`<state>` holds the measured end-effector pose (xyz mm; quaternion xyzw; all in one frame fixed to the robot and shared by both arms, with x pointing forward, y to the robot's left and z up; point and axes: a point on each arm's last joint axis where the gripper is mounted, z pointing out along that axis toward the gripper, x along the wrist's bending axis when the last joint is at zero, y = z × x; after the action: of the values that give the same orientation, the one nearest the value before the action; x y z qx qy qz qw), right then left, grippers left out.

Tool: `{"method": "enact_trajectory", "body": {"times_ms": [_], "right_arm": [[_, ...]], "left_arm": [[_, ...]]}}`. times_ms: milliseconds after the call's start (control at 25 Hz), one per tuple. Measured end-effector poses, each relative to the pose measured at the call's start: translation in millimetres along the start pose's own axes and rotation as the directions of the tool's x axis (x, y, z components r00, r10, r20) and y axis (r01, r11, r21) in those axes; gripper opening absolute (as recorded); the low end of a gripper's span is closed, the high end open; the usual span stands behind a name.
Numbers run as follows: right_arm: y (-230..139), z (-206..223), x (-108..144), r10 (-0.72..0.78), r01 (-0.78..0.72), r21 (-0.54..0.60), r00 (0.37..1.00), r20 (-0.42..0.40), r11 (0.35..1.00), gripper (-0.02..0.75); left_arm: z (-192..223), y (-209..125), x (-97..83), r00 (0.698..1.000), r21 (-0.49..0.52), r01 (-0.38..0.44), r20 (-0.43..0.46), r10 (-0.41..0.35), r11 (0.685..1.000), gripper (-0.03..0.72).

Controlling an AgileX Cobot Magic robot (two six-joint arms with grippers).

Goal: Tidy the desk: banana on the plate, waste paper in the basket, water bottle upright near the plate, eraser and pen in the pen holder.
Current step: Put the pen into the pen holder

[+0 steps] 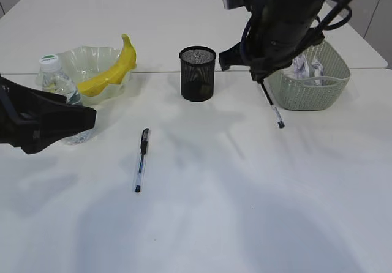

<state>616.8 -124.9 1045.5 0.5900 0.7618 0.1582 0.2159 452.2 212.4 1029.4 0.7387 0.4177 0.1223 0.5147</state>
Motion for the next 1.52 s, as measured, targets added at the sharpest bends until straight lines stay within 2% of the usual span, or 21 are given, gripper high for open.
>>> {"method": "enact_trajectory", "body": {"times_ms": [240, 680, 1040, 1280, 1520], "right_arm": [[10.3, -21.9, -5.0, -0.026, 0.025, -0.123, 1.000, -0.005, 0.992, 0.039], [26.8, -30.2, -2.3, -0.069, 0.055, -0.311, 0.997, -0.032, 0.949, 0.038], [45.7, -37.8, -0.6, -0.110, 0.056, -0.517, 0.991, -0.075, 0.854, 0.038], [55.9, -32.1, -11.8, -0.107, 0.033, -0.600, 0.990, -0.087, 0.799, 0.038], [63.1, -8.4, -14.7, -0.121, 0.019, -0.659, 0.987, -0.110, 0.752, 0.038]], "left_arm": [[0.0, -0.1, 0.2, 1.000, 0.001, 0.023, -0.002, -0.023, 1.000, 0.540], [0.0, -0.1, 0.2, 0.999, 0.001, 0.043, -0.002, -0.043, 0.999, 0.540], [0.0, -0.1, 0.2, 0.999, 0.001, 0.045, -0.002, -0.045, 0.999, 0.539], [0.0, -0.1, 0.2, 0.999, 0.001, 0.045, -0.002, -0.045, 0.999, 0.539], [0.0, -0.3, 0.2, 0.999, 0.003, 0.042, -0.002, -0.042, 0.999, 0.539]]}}
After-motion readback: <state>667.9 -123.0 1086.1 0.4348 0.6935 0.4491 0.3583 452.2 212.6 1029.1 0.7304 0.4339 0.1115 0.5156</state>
